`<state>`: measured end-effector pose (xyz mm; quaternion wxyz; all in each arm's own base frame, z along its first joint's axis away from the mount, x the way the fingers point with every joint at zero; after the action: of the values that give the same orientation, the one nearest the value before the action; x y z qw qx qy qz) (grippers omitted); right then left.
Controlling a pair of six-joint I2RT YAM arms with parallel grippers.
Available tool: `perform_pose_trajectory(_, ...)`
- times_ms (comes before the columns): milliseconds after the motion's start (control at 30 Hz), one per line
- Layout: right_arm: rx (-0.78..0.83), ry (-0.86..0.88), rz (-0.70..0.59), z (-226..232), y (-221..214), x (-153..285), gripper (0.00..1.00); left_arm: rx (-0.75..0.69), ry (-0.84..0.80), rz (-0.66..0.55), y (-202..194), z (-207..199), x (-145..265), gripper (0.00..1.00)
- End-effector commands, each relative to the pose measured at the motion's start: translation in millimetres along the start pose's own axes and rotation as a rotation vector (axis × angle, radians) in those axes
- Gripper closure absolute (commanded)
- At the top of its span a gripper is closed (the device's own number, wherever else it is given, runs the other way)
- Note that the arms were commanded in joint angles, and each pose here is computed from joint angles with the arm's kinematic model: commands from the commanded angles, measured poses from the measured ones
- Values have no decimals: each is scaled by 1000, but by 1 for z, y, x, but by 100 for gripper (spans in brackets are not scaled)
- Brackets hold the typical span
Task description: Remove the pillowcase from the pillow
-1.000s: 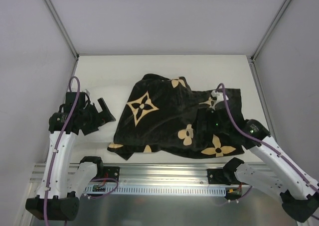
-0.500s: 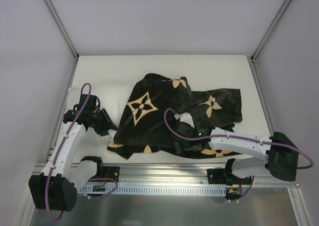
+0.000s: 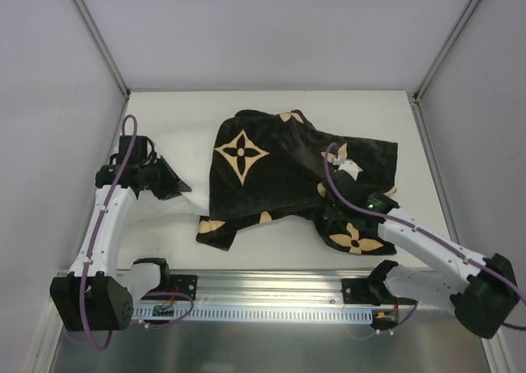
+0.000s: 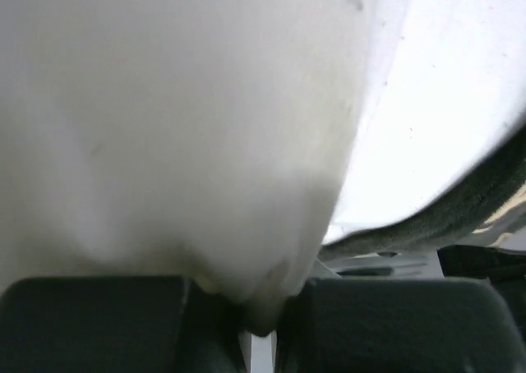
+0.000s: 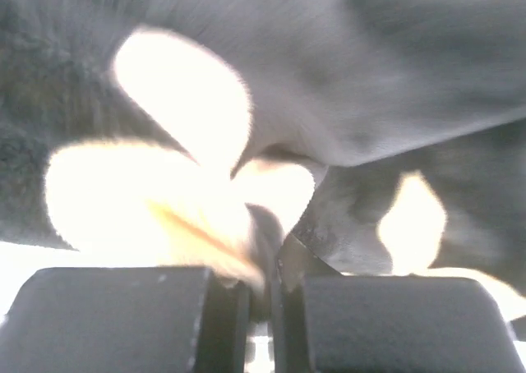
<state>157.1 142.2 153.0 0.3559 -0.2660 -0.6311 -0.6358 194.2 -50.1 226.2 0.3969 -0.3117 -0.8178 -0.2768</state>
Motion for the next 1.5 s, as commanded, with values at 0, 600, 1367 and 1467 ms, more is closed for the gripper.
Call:
perform_pose_trajectory(0,-39,-173,-38,-56,19,30,99,46,-36,-221,45,7,32,100)
perform_pose_trajectory(600,-630,-321,-228,-171,80,88,99,220,-70,-357,69,34,75,100)
perform_pose_trajectory(1367,164,283,16,36,129,39,4,-343,-28,-69,-16,-47,30,1)
perform_pose_trajectory(1467,187,374,45,60,139,25,4,-372,-8,-12,-26,-48,4,1)
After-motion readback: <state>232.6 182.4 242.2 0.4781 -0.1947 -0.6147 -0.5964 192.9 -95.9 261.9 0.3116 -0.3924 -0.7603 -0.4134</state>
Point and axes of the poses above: each gripper's point midway between its finger pads, its own x axis back along the fingers, its own z axis along the line the jaws close on, y = z × x, the point moved 8 cm from there along x, back along the fingers, and after that the axes turned 4 degrees about x, right-handed, at the moved point
